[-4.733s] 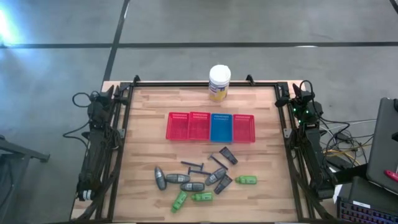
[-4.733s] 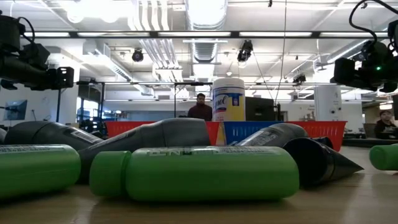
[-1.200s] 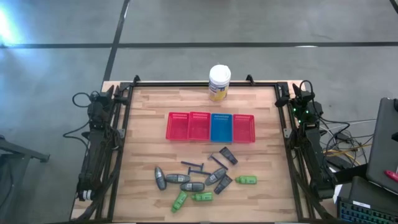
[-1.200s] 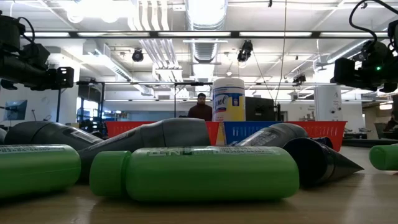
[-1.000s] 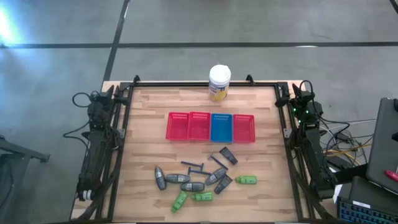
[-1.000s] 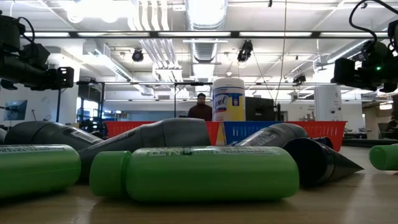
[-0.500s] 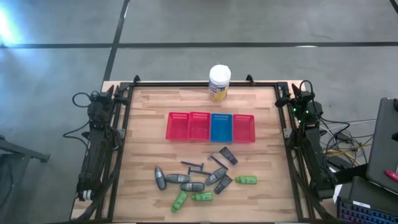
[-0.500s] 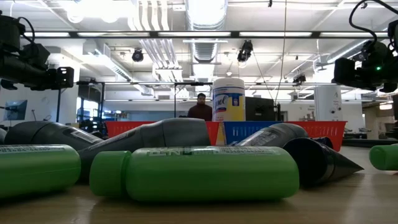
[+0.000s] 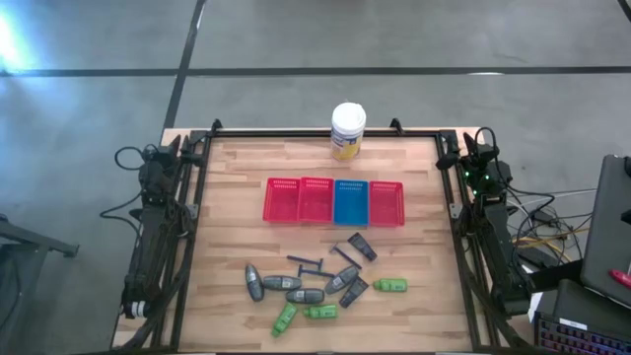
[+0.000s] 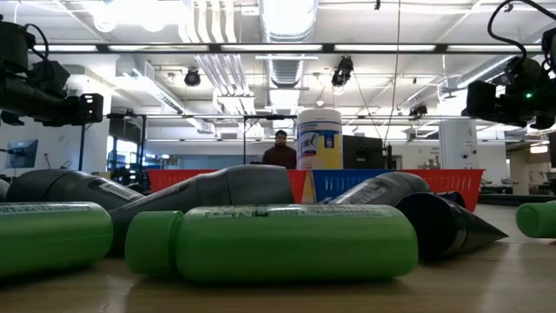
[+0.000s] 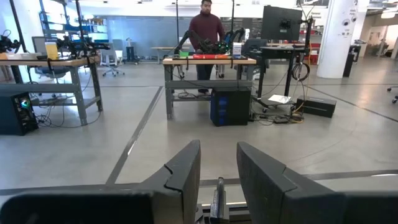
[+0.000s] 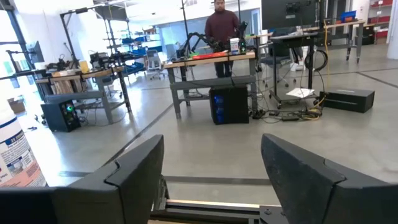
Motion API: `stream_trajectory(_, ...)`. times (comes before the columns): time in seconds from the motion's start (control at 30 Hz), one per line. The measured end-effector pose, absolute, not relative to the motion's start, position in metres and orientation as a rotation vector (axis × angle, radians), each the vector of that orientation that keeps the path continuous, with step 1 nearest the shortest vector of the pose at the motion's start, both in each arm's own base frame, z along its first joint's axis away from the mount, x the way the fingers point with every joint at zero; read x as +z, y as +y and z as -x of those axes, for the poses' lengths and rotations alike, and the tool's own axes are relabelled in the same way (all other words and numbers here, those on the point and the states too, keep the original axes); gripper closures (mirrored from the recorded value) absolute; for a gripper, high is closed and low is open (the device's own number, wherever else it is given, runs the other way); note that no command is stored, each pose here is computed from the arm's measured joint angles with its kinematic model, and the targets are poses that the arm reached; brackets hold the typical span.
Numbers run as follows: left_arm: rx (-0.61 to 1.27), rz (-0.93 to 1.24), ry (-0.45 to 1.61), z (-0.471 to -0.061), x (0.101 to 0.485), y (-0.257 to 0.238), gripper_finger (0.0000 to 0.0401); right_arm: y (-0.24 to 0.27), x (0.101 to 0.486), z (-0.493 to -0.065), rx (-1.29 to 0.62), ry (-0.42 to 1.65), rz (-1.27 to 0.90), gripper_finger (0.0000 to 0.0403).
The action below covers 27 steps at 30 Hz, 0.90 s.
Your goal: Pick & Place Travel size toiletries
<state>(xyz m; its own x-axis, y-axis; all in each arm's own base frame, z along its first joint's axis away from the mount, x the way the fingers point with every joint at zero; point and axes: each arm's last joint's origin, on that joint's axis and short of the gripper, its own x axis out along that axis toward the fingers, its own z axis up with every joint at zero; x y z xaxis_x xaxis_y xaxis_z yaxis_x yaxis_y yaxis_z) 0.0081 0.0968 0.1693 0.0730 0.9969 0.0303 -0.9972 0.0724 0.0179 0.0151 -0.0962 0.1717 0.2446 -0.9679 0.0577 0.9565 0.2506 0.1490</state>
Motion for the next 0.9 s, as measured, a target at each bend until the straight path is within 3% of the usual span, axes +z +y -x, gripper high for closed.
stream_trajectory(0.9,1.498,-0.037,-0.011,-0.0081,0.1693,0.0968,0.0291,-0.0962,0.1717,-0.0151,-1.316,-0.148,-0.089,0.0046)
